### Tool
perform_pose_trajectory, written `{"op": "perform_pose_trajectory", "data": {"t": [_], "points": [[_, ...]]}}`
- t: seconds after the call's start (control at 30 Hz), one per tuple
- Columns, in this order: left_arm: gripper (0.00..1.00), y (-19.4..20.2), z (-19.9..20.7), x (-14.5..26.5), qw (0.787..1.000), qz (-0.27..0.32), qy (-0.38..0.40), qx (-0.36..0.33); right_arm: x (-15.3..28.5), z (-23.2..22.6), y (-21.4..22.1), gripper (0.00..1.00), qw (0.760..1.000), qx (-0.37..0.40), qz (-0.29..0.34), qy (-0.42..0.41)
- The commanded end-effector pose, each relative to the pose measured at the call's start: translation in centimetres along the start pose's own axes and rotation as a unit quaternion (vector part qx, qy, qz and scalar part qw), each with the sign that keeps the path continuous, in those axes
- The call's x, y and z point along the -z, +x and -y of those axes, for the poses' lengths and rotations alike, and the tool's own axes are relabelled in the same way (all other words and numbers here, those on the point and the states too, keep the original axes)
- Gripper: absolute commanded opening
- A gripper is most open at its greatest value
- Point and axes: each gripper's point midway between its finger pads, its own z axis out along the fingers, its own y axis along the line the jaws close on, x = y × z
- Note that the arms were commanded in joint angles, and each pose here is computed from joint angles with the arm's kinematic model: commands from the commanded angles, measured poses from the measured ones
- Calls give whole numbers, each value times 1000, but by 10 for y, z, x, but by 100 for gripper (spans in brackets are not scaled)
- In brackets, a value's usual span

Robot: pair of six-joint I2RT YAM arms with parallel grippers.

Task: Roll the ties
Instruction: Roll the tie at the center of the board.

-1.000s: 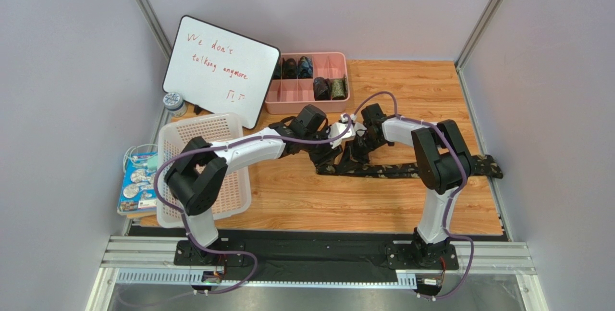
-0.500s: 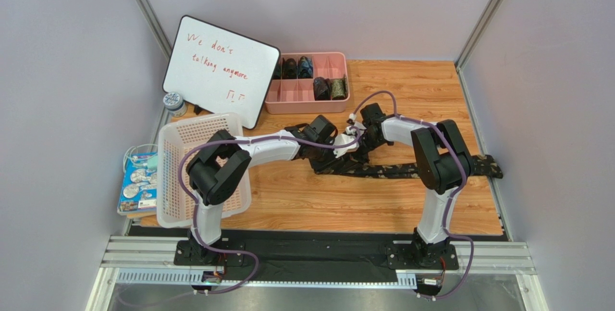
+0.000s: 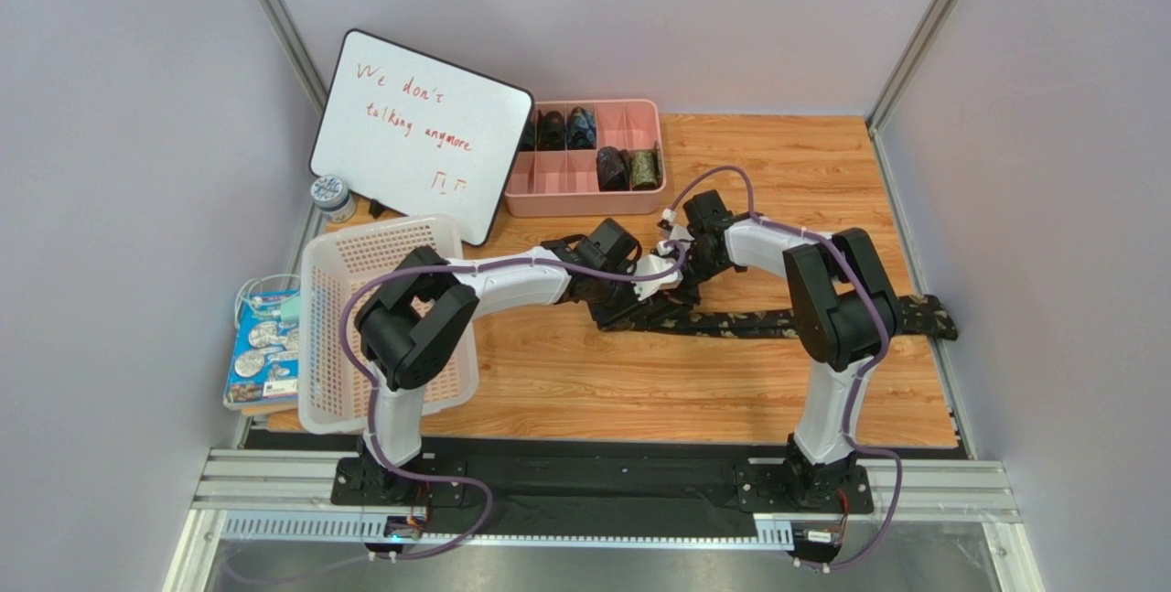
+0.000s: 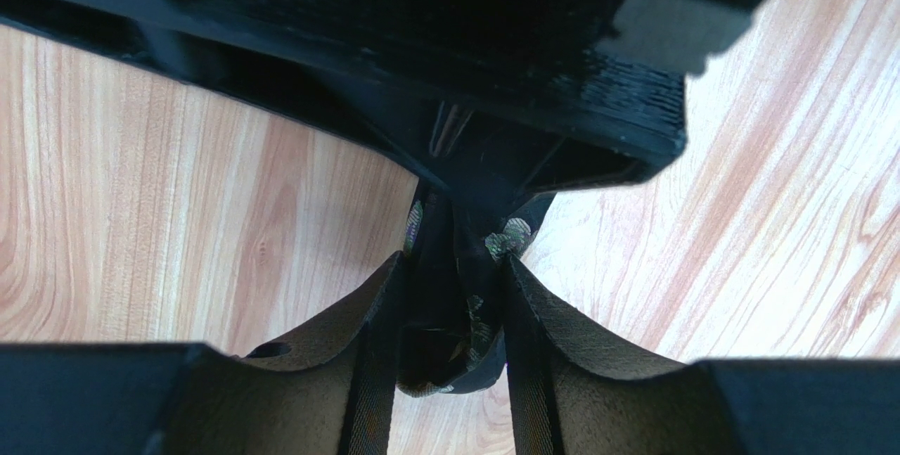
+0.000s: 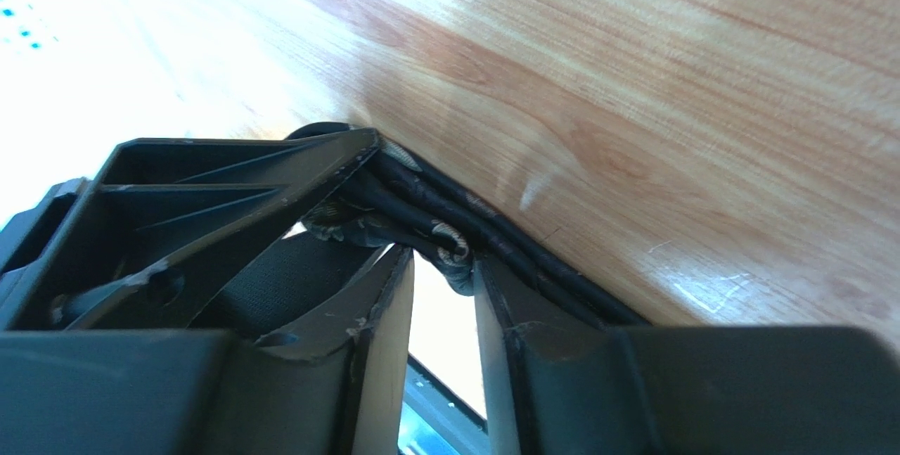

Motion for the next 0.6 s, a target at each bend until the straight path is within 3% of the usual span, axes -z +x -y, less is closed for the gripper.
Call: {"op": "perform_pose_trajectory", "data": {"t": [0.0,0.2,0.3,0.43,0.57], "points": [[45,24,3,-8,999,-40,11,31,-6,9,-5,28,999,36,11,37],[47,2,0,10,996,-10,21,92,-14,19,-2,27,998,30,-7,51],[46,4,4,7,994,-15,32,103,-13,17,-4,19,998,37,-11,47],[44,15,3,1,994,-35,32,101,-8,9,-6,32,998,55,-12,35],[43,23,2,-1,994,-47,28,91,-3,1,-7,35,998,56,-20,13]]}}
